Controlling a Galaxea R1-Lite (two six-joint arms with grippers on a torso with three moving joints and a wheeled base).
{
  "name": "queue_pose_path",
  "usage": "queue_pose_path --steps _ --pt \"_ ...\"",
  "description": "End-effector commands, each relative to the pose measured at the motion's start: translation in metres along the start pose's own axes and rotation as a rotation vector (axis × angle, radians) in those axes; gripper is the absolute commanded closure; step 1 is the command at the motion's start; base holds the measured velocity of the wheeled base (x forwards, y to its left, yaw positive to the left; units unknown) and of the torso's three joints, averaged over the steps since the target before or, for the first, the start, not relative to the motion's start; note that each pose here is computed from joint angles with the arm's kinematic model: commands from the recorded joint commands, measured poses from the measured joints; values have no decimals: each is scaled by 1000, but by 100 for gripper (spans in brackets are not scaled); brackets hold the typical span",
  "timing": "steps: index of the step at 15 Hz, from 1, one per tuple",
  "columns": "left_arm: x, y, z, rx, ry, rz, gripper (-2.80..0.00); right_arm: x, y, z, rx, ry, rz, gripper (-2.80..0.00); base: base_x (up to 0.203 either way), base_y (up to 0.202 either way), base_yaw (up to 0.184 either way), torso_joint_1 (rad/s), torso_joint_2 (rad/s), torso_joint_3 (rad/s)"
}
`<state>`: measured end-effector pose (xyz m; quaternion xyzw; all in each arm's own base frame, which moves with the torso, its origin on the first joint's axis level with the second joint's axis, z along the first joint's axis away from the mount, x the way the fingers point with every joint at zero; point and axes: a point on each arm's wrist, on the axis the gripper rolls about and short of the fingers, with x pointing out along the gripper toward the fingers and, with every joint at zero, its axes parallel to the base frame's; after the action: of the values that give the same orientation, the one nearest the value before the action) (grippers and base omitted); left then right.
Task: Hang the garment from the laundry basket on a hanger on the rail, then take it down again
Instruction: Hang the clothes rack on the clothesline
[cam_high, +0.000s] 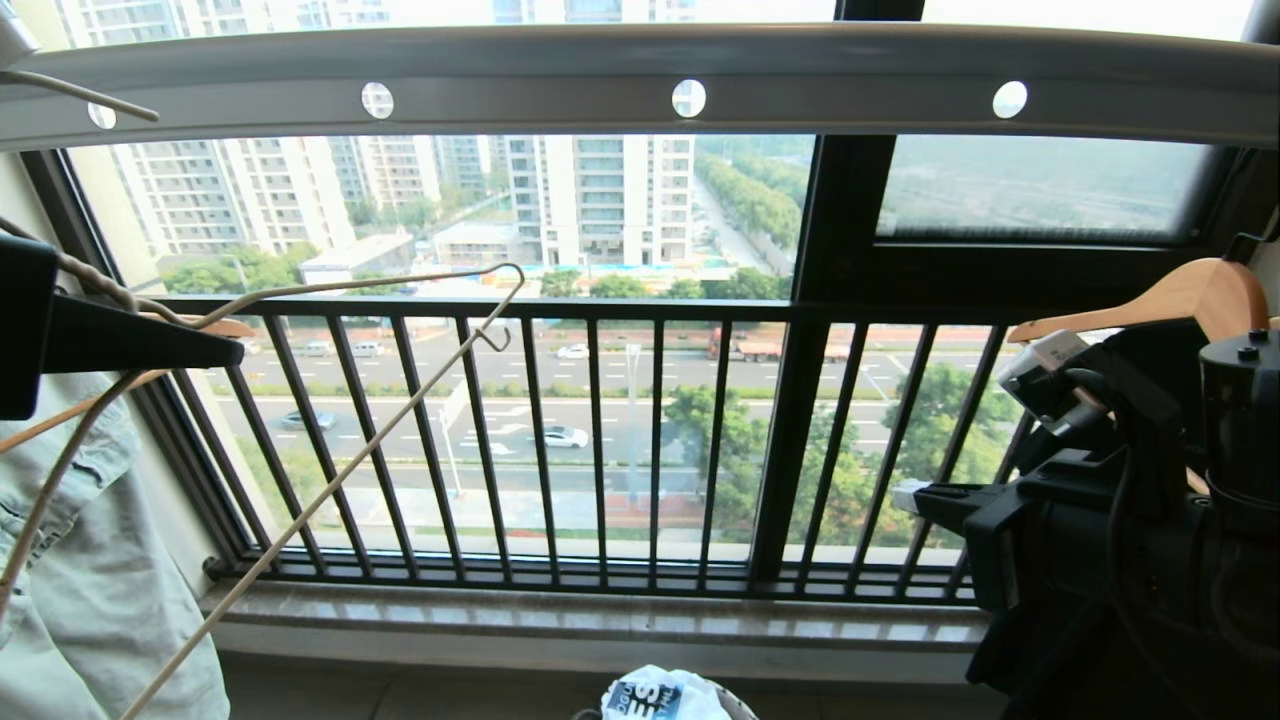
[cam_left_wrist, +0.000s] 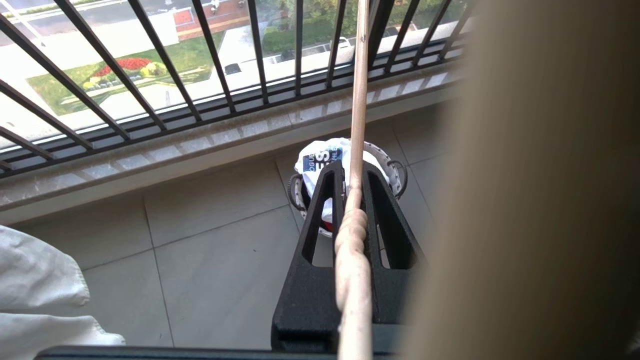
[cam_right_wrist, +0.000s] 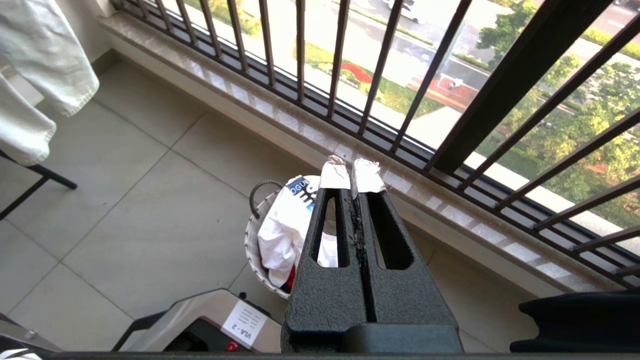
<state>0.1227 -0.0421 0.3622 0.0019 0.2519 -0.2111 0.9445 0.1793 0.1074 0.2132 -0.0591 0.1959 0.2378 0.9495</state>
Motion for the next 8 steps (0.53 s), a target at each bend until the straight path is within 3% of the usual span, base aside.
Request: queue_pose_path --steps 1,6,8 --pt "25 5 19 13 31 6 0 11 1 2 -14 8 14 0 0 0 0 0 0 0" --pt "62 13 51 33 19 29 0 20 2 -1 -12 37 30 0 0 0 0 0 0 0" --pt "78 17 54 38 40 74 0 20 2 -1 -11 35 30 0 0 0 0 0 0 0"
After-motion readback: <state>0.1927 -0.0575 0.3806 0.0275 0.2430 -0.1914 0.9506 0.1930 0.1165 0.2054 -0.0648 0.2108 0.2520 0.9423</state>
